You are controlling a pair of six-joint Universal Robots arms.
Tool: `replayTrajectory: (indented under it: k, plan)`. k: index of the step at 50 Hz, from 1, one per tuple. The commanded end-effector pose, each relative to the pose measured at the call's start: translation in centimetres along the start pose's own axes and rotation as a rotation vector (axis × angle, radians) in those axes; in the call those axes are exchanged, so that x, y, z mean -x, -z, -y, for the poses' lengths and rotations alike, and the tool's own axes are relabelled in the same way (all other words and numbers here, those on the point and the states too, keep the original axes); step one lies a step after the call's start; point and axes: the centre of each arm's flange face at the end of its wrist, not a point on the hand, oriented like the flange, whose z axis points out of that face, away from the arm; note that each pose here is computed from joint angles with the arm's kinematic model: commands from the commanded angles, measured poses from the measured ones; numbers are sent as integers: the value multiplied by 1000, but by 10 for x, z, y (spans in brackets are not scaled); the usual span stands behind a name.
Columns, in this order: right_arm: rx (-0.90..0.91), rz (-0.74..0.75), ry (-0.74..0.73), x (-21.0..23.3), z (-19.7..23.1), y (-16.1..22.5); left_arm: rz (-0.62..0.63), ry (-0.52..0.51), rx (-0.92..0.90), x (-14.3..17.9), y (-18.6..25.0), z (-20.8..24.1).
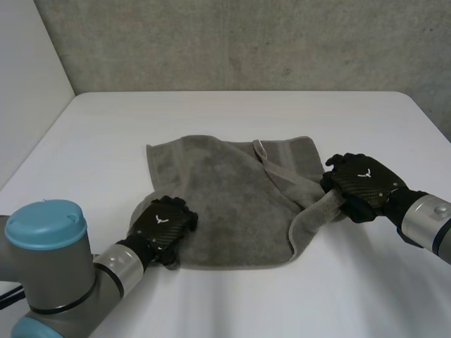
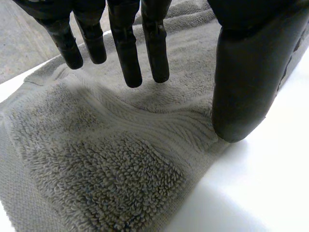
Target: Fold the towel.
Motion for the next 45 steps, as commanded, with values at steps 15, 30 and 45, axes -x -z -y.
replayTrajectory:
  k: [15,30,45]
  plan:
    - [1,4,-1,1,-1,0,3,-22,15,2,-5,-7]
    - [1,1,0,0,-1,0,-1,-18,20,0,-4,-7]
    - [-76,-116,79,-24,41,27,112,-16,-105,34,22,44]
